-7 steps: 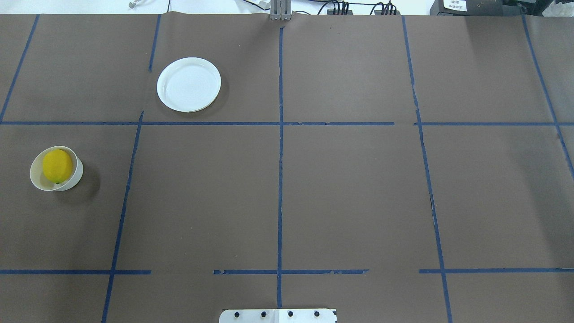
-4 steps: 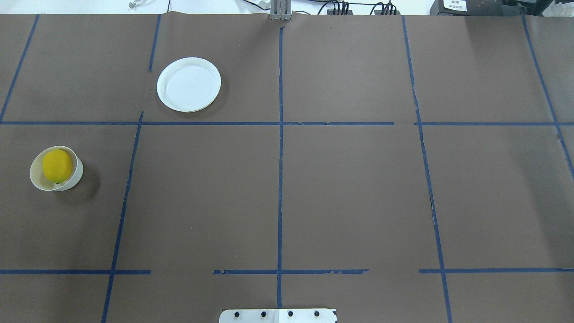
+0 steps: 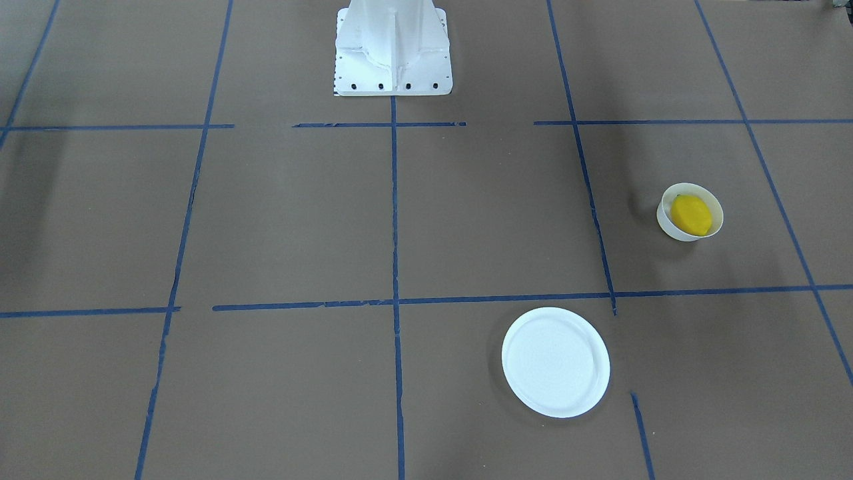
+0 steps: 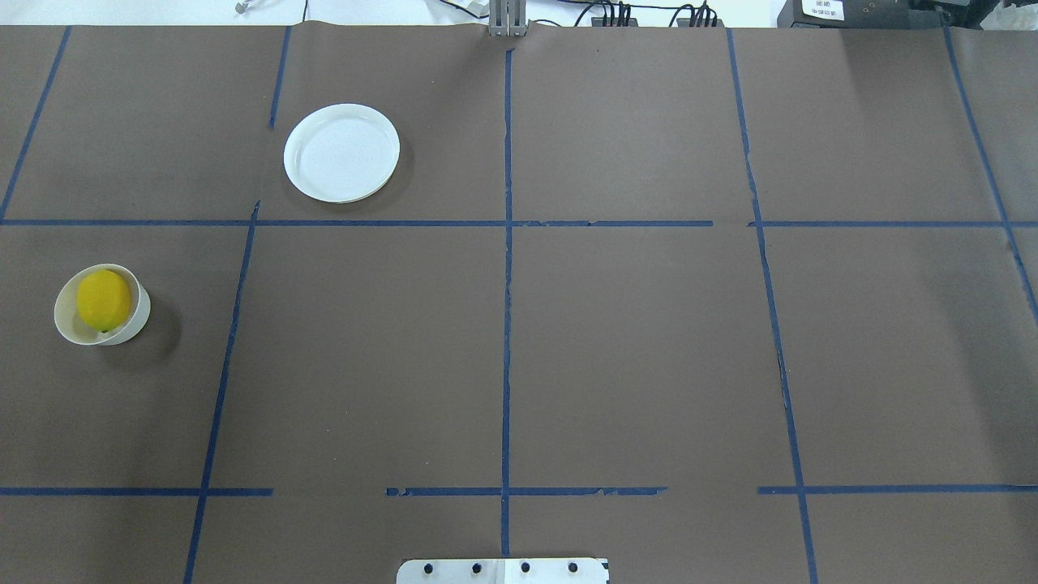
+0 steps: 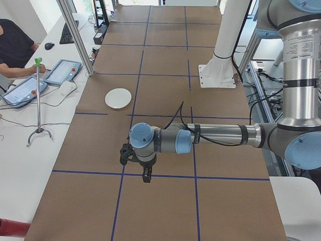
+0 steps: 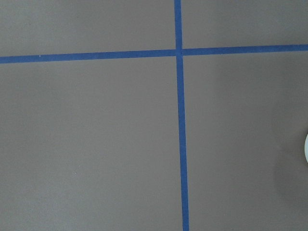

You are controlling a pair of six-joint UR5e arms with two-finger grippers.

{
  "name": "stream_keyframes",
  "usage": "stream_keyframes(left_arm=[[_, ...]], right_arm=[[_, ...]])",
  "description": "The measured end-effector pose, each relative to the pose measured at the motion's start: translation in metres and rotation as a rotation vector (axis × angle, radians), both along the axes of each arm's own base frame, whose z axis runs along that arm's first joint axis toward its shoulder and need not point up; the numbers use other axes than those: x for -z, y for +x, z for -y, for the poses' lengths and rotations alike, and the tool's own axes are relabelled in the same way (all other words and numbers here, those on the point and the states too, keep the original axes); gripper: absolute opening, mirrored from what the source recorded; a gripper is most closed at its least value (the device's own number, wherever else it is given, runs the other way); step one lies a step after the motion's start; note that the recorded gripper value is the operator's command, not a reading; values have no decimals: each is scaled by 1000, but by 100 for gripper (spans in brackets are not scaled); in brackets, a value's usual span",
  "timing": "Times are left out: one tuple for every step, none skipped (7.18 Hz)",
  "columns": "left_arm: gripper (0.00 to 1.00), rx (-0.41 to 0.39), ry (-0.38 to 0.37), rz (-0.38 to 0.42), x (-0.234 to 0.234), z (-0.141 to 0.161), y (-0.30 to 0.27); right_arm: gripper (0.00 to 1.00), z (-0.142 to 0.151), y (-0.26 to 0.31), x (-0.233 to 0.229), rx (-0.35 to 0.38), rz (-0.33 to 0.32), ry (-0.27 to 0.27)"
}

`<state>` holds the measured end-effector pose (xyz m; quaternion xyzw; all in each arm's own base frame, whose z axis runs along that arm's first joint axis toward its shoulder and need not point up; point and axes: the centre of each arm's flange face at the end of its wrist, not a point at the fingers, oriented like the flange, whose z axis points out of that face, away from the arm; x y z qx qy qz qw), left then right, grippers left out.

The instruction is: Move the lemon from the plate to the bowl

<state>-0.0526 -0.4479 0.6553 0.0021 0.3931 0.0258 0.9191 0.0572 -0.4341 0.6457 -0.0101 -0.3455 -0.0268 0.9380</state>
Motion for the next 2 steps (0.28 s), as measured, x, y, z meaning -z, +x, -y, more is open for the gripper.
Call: stream_keyframes(left_arm=[[100, 0, 0, 0, 0, 1, 0], [100, 0, -2, -1, -2, 3, 0]], right_arm=[[100, 0, 0, 0, 0, 0, 0], [100, 0, 0, 0, 0, 0, 0]])
